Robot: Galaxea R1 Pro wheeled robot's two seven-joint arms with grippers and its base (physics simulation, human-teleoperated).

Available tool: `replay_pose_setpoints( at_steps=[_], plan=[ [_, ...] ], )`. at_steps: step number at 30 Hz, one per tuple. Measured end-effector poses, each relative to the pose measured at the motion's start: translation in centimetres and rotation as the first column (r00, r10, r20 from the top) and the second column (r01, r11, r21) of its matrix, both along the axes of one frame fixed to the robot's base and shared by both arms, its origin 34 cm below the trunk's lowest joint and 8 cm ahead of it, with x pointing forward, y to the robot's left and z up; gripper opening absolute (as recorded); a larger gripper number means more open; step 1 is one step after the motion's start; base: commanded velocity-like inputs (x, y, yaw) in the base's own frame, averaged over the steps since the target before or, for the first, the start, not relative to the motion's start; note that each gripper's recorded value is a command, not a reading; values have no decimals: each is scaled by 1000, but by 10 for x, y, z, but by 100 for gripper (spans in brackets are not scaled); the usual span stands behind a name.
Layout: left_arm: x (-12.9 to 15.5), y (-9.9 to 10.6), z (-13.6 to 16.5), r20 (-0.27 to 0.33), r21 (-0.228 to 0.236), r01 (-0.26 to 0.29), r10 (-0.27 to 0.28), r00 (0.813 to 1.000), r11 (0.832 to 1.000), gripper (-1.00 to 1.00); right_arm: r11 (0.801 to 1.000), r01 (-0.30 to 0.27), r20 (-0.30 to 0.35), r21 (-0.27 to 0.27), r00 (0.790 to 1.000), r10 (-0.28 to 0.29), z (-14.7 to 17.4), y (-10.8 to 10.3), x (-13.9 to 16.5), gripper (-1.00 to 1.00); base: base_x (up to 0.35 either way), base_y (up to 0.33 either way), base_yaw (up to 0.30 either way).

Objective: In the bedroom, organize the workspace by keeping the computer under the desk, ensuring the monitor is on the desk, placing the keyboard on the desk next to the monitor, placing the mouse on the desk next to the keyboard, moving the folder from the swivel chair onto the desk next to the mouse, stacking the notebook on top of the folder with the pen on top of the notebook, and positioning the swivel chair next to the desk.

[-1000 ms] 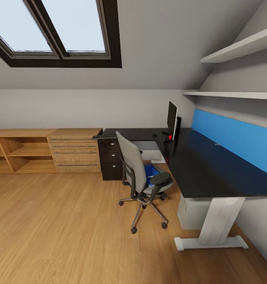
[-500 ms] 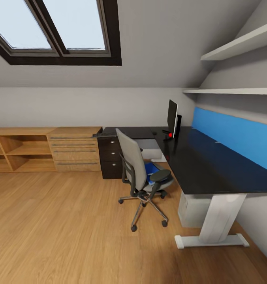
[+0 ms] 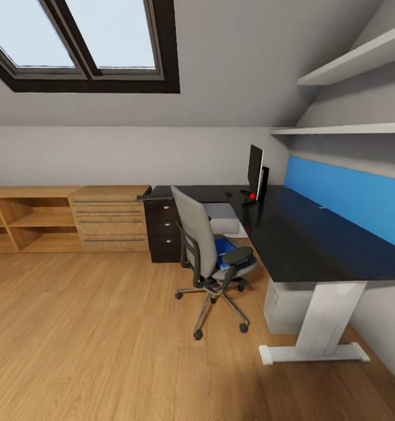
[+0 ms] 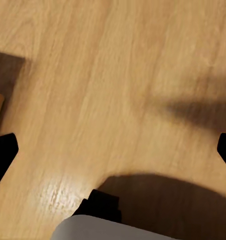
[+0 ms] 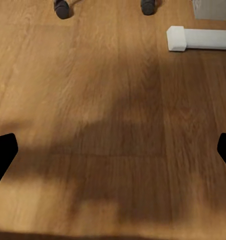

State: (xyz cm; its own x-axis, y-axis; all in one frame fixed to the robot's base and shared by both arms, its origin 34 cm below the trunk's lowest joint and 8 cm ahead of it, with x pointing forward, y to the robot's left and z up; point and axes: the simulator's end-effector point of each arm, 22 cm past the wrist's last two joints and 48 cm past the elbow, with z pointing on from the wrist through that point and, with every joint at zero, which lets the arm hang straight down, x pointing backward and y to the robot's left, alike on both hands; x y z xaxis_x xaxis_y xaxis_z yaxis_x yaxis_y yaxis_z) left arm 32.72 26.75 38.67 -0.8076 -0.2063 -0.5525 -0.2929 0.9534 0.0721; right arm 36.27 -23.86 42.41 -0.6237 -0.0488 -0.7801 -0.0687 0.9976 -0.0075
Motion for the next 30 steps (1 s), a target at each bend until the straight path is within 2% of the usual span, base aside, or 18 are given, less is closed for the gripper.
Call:
replay_pose_setpoints(
  at_steps=[1, 2, 5, 6, 7, 8, 9, 10, 11, 14, 17, 19, 24, 25, 26, 28, 29, 30],
  plan=[
    [11, -6, 3, 22, -7, -1, 1, 1000, 1000, 100, 1000, -1, 10, 0, 1000, 1, 0, 0, 3, 100, 0, 0, 0],
    [45, -17, 18, 74, -19, -11, 13, 997, 1000, 100, 1000, -3, 69, 1, 998, 3, 12, 1, 23, 100, 0, 0, 0],
    [80, -32, 34, 84, -39, -29, 32, 996, 999, 100, 1000, 5, 152, 4, 988, -6, 30, 3, 61, 100, 0, 0, 0],
    [113, -45, 54, 81, -65, -31, 36, 996, 997, 100, 1000, 27, 138, 0, 990, -27, 39, 4, 100, 100, 0, 0, 0],
    [129, -47, 62, 97, -69, -29, 36, 995, 997, 100, 1000, 31, 178, -1, 984, -30, 57, 4, 146, 100, 0, 0, 0],
    [148, -50, 72, 112, -76, -24, 32, 993, 997, 100, 999, 36, 134, -5, 990, -35, 54, 6, 160, 100, 0, 0, 0],
    [188, -52, 92, 139, -83, -13, 24, 990, 996, 100, 999, 42, -8, -5, 999, -42, 38, 16, 176, 100, 0, 0, 0],
    [236, -53, 121, 209, -82, -2, 19, 978, 997, 100, 999, 42, 72, 3, 997, -42, 80, 21, 245, 100, 0, 0, 0],
    [251, -55, 129, 209, -89, 6, 13, 978, 996, 100, 999, 38, 81, 16, 996, -40, 109, 33, 295, 100, 0, 0, 0],
    [282, -54, 158, 260, -106, 9, 19, 965, 994, 100, 998, 43, 62, 35, 997, -45, 128, 42, 330, 100, 0, 0, 0],
    [316, -54, 215, 352, -128, 29, 18, 936, 991, 100, 993, 76, 65, 91, 994, -82, 154, 47, 365, 100, 0, 0, 0],
    [323, -62, 233, 373, -134, 58, -4, 928, 989, 100, 988, 96, 60, 124, 993, -104, 158, 48, 373, 100, 0, 0, 0],
    [320, -69, 242, 398, -139, 84, -22, 917, 987, 100, 983, 110, 54, 150, 991, -119, 154, 50, 378, 100, 0, 0, 0],
    [310, -66, 253, 427, -141, 83, -15, 904, 987, 100, 981, 114, 55, 156, 991, -124, 154, 49, 379, 100, 0, 0, 0],
    [293, -59, 270, 470, -142, 75, 0, 883, 987, 100, 980, 116, 57, 159, 990, -127, 153, 49, 380, 100, 0, 0, 0],
    [274, -61, 275, 482, -143, 81, -2, 876, 986, 100, 980, 116, 58, 162, 990, -127, 154, 49, 380, 100, 0, 0, 0],
    [257, -81, 272, 478, -146, 124, -40, 877, 982, 100, 979, 115, 62, 166, 990, -126, 155, 50, 381, 100, 0, 0, 0],
    [250, -92, 272, 476, -145, 148, -62, 877, 978, 100, 979, 114, 65, 167, 990, -126, 156, 50, 381, 100, 0, 0, 0]
  ],
)
